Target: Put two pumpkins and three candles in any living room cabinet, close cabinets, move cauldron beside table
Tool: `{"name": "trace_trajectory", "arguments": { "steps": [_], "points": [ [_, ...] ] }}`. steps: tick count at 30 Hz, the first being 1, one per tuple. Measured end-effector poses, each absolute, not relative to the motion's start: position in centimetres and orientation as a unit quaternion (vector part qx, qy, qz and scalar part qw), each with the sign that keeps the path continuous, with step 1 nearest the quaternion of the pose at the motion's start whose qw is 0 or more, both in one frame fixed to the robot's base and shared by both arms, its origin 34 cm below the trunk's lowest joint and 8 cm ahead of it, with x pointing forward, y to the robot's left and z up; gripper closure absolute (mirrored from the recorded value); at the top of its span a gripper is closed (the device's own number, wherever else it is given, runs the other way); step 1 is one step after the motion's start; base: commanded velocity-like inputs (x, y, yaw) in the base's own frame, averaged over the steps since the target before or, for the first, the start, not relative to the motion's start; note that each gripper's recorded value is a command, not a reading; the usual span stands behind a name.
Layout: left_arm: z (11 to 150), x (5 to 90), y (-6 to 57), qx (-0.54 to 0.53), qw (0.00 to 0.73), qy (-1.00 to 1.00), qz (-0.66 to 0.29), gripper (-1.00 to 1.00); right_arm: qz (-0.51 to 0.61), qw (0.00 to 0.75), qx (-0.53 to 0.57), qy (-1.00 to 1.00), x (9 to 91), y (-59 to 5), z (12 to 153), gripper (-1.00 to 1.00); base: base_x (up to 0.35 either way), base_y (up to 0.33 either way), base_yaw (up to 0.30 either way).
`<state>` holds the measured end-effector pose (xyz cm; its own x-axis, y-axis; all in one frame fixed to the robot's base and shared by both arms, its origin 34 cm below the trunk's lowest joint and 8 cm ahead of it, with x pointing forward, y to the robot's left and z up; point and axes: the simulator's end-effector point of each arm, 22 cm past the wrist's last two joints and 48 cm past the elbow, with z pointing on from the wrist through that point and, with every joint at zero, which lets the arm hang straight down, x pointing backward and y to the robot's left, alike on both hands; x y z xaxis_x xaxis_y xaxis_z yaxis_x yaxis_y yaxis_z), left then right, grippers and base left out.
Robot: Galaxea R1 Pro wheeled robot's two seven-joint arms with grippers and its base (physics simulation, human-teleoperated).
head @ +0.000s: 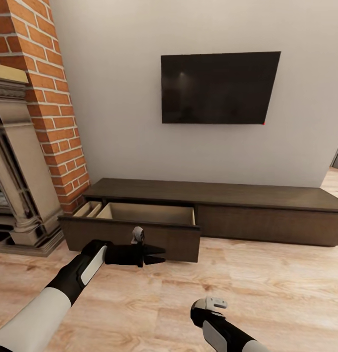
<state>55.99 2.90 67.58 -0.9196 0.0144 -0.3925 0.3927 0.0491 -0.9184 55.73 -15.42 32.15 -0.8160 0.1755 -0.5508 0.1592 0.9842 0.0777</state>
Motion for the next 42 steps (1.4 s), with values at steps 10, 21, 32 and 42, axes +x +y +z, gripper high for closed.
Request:
{"name": "trace_trajectory", "arguments": {
  "steps": [10, 21, 32, 42],
  "points": [
    [69.3, 56.4, 2.8, 0.146, 0.142, 0.71, -0.674, -1.0, 0.014, 0.29, 0.087, 0.953, 56.1, -15.4, 33.7, 1.0, 0.008, 0.007, 0.0],
    [71.4, 57.0, 2.8, 0.144, 0.141, 0.713, -0.671, -1.0, 0.014, 0.29, 0.087, 0.953, 56.7, -15.4, 36.1, 1.0, 0.0, 0.0, 0.0],
    [73.5, 57.6, 2.8, 0.144, 0.139, 0.718, -0.667, -1.0, 0.014, 0.29, 0.087, 0.953, 57.3, -15.4, 38.5, 1.0, 0.0, 0.0, 0.0],
    [75.6, 58.1, 2.9, 0.144, 0.14, 0.719, -0.666, -1.0, 0.013, 0.29, 0.088, 0.953, 57.7, -15.5, 40.7, 1.0, 0.0, 0.0, 0.0]
  ]
}}
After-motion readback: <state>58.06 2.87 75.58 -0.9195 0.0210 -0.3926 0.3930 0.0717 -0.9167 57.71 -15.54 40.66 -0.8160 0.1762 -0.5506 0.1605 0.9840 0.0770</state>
